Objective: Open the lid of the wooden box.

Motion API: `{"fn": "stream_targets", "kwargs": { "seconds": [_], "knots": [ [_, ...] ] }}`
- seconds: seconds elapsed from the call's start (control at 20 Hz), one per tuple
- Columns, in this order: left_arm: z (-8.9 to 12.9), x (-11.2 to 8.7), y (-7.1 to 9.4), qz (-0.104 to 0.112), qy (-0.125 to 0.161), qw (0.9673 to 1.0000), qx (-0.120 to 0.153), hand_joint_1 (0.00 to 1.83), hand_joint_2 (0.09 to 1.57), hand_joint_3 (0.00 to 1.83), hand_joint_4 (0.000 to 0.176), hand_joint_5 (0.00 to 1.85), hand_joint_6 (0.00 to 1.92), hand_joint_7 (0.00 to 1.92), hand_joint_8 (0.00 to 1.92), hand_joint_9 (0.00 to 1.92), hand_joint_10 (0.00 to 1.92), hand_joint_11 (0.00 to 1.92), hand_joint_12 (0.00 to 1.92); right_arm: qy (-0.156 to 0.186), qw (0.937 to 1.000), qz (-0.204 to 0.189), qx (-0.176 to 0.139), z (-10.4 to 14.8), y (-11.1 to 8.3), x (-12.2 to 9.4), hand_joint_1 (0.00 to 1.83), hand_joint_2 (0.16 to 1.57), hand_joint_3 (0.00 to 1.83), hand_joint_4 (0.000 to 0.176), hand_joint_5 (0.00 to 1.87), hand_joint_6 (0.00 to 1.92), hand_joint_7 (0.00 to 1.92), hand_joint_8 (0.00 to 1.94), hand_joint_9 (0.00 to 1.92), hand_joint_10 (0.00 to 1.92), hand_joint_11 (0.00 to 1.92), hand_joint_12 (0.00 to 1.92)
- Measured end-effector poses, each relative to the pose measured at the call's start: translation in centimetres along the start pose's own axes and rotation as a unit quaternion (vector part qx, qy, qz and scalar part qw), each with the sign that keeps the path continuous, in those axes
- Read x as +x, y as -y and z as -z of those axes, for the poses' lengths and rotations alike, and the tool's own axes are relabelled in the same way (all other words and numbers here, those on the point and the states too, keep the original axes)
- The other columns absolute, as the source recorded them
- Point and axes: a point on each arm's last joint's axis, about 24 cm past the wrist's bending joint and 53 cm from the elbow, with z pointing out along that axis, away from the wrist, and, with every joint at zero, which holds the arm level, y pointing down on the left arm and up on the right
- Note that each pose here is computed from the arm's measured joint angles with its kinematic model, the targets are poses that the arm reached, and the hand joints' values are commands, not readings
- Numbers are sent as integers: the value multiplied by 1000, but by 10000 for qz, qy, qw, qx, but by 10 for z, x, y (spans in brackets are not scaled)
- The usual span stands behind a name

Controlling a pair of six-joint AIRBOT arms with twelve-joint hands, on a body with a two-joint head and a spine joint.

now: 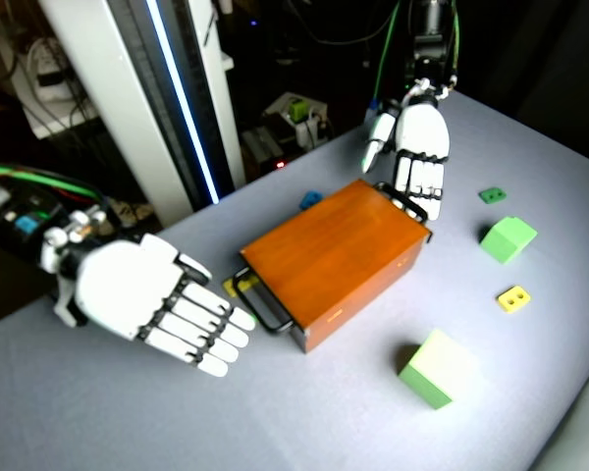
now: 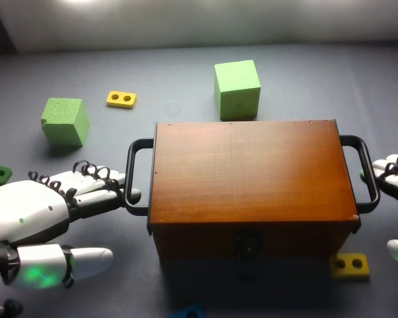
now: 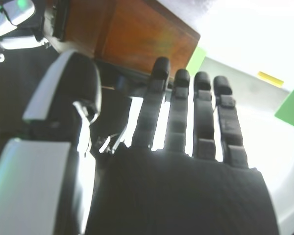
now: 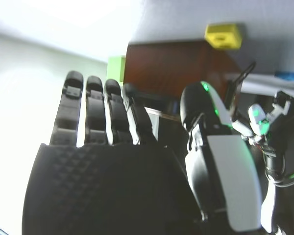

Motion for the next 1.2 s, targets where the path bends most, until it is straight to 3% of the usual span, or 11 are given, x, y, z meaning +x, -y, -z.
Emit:
{"fn": "stream_targets", "kwargs": {
  "seconds": [0.35,0.5,0.65,0.75,0.85,1.05,1.2],
  "knots": [
    [0,-3,5,4,58,9999,85,148,1441,6,0,123,9,0,0,0,0,0,0,-86,9999,-12,-105,-2,-7,4,338,1391,0,0,43,13,0,0,0,0,0,0],
    [4,-11,18,3,195,9994,286,133,1442,4,0,122,5,1,0,0,0,0,0,86,9995,-24,-307,1,-19,-6,320,1395,2,0,69,15,21,5,13,5,4,7],
    [8,-22,27,-122,332,9985,413,152,1453,5,0,143,10,24,7,0,0,0,0,275,9985,-9,-476,5,-30,-16,307,1398,0,0,62,12,13,4,0,0,0,0],
    [11,-29,32,-219,452,9976,476,71,1462,6,0,180,16,58,10,0,0,0,0,392,9974,0,-602,8,-38,-22,294,1397,0,0,63,9,6,2,0,0,0,0],
    [14,-41,38,-331,650,9957,566,245,1436,0,0,203,14,89,11,0,0,0,0,565,9957,26,-731,10,-44,-32,274,1401,1,0,78,11,38,11,38,15,6,5],
    [19,-67,47,-500,1098,9903,694,170,1462,5,0,206,5,86,3,0,0,0,0,834,9937,39,-744,11,-41,-48,155,1397,1,0,46,5,21,6,0,0,0,0],
    [17,-79,59,-629,1290,9860,846,215,1439,0,0,225,8,103,4,0,0,0,0,1142,9907,-15,-736,13,-39,-65,188,1406,3,0,35,0,10,2,0,0,0,0]
  ]
}}
